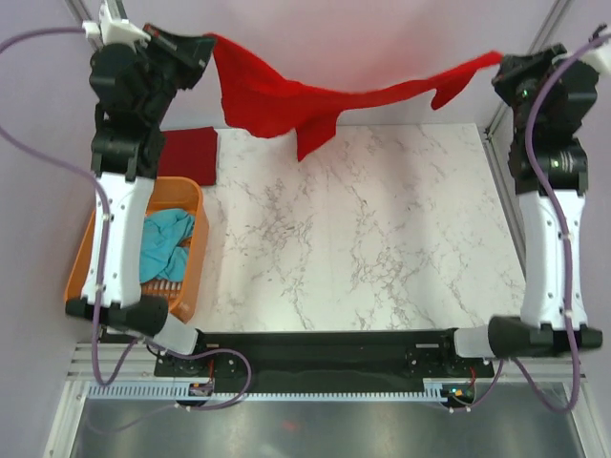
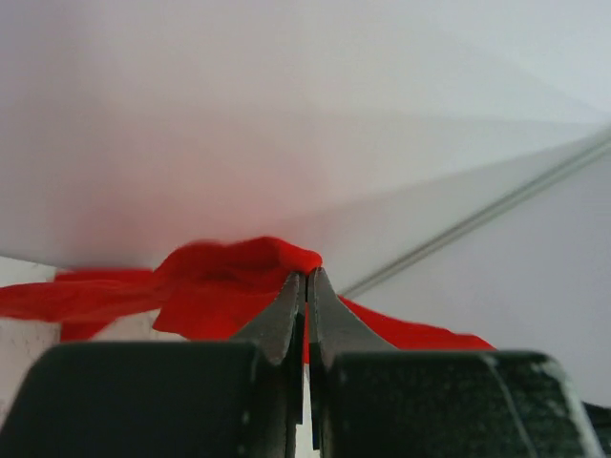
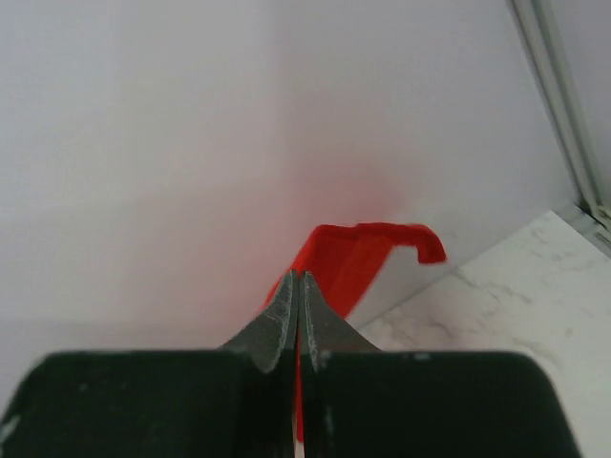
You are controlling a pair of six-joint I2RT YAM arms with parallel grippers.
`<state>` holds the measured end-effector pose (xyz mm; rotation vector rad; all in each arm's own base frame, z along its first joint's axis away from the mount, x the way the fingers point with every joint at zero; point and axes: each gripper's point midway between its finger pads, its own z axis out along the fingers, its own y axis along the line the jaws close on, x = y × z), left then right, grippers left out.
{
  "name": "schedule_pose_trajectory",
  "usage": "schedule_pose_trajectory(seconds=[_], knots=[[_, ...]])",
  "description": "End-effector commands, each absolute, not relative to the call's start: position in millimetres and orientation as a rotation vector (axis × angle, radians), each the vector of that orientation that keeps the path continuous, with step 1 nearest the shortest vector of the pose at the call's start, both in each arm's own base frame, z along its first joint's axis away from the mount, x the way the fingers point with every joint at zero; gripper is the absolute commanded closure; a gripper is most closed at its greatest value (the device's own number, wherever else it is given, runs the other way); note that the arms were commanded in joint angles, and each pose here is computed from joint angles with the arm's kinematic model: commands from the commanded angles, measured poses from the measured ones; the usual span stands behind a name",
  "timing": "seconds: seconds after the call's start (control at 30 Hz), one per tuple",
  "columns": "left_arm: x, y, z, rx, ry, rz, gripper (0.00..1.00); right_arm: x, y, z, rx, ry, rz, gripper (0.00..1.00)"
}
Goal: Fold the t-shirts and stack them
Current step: Flatten the tshirt out
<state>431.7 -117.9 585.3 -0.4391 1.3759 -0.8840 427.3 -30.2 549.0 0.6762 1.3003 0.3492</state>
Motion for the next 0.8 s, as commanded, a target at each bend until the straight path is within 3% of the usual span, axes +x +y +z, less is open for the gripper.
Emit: schedule_pose_trajectory(seconds=[0.0,0.03,0.2,0.27,0.3,0.43,0.53,0.77], knots=[[373.8,-123.5,560.1,-0.357,1.420,-0.922,0.98,397.7,-37.4,490.6,0.714,1.406,0.266,1.00],[364.2,-124.1,546.4,-0.344,1.445,-0.918,0.98,396.4,-37.8,449.8,0.736,1.496,0.233,1.00],[324.3,-126.5,433.6,-0.339,1.645,-0.906,0.98,351.8,-50.5,367.0,0.793,1.648,0.084,1.00],[295.9,-130.5,416.3,-0.303,1.665,-0.952,0.98,330.4,-56.4,314.4,0.832,1.761,-0.003,1.00],[292.1,-134.1,375.0,-0.337,1.750,-0.971,0.98,320.9,-63.9,296.7,0.879,1.784,-0.061,1.00],[246.6,-150.7,296.0,-0.351,1.919,-1.121,0.98,270.4,-80.5,202.6,1.028,1.986,-0.288,1.00],[222.9,-153.8,258.1,-0.370,1.983,-1.171,0.98,242.9,-93.3,182.3,1.114,2.014,-0.370,1.00],[204.3,-150.6,263.6,-0.328,1.911,-1.184,0.98,221.6,-89.0,173.9,1.141,2.010,-0.328,1.00]])
